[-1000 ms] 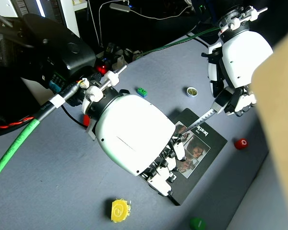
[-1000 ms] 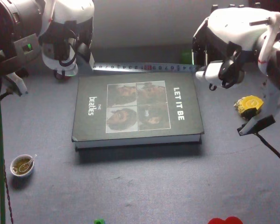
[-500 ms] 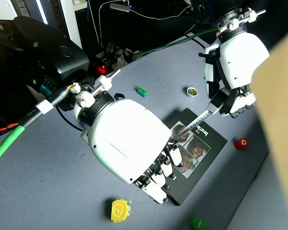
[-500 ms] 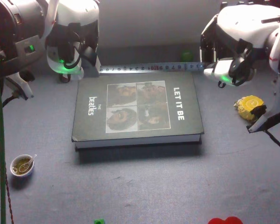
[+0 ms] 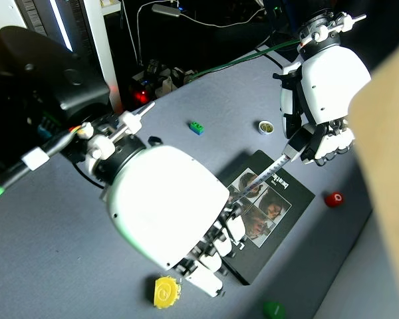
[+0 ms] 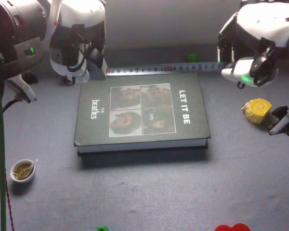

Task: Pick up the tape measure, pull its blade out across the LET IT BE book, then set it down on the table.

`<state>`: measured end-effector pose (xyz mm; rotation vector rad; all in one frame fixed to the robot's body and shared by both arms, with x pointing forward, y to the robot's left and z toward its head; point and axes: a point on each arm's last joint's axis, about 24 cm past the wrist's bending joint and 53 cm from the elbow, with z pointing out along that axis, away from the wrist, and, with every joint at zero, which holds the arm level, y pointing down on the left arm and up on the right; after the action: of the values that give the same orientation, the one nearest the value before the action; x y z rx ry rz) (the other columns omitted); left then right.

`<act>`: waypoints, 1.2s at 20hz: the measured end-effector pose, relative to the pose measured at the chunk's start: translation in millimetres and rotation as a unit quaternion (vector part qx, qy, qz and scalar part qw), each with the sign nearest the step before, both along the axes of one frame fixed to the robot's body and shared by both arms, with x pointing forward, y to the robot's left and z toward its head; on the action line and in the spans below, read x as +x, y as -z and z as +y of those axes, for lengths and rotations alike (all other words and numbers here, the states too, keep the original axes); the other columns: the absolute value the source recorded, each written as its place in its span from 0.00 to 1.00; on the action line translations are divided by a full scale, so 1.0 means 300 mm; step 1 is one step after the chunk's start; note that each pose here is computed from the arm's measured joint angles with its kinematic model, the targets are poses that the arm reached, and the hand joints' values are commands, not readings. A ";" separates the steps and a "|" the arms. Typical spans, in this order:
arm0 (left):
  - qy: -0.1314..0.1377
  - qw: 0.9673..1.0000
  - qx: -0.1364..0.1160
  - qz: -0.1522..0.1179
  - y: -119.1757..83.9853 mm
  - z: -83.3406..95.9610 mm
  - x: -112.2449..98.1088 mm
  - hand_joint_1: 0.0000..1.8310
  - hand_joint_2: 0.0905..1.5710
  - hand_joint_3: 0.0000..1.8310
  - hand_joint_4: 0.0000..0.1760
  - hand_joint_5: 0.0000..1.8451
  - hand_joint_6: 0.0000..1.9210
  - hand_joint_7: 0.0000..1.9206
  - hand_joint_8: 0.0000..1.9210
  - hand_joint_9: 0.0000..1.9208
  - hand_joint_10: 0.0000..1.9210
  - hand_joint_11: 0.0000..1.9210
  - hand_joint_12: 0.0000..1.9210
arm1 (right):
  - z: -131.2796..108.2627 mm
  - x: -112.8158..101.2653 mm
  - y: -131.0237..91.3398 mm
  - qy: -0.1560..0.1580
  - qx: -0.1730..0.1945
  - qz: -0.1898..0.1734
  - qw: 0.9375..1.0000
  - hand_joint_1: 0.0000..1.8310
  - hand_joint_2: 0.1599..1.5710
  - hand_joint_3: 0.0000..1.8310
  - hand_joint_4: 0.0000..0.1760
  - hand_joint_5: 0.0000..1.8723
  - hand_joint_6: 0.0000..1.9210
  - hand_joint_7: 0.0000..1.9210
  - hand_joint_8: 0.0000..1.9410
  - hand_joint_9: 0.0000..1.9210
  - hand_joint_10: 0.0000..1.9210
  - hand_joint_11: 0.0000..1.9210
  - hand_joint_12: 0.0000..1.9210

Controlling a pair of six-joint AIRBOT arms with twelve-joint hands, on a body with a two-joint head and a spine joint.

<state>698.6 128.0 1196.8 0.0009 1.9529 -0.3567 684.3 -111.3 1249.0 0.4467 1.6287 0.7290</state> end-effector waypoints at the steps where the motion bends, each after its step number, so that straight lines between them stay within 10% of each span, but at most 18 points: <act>1: 0.000 1.000 0.000 0.000 0.000 0.001 0.000 0.76 0.67 0.00 0.00 0.58 0.31 0.56 0.47 0.47 0.65 0.46 0.53 | -0.003 0.000 0.000 0.000 0.000 0.000 1.000 0.66 0.70 0.00 0.08 0.47 0.63 0.51 0.48 0.47 0.29 0.29 0.68; 24: 0.001 1.000 -0.002 -0.002 -0.007 -0.004 0.001 0.76 0.67 0.00 0.00 0.59 0.30 0.56 0.47 0.47 0.65 0.46 0.54 | -0.118 0.008 -0.005 0.016 -0.022 -0.004 1.000 0.66 0.70 0.00 0.07 0.47 0.63 0.51 0.48 0.46 0.30 0.28 0.68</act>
<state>698.8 126.9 1198.8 0.0011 1.9489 -0.3632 686.5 -146.6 1250.5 0.4372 1.6239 0.6700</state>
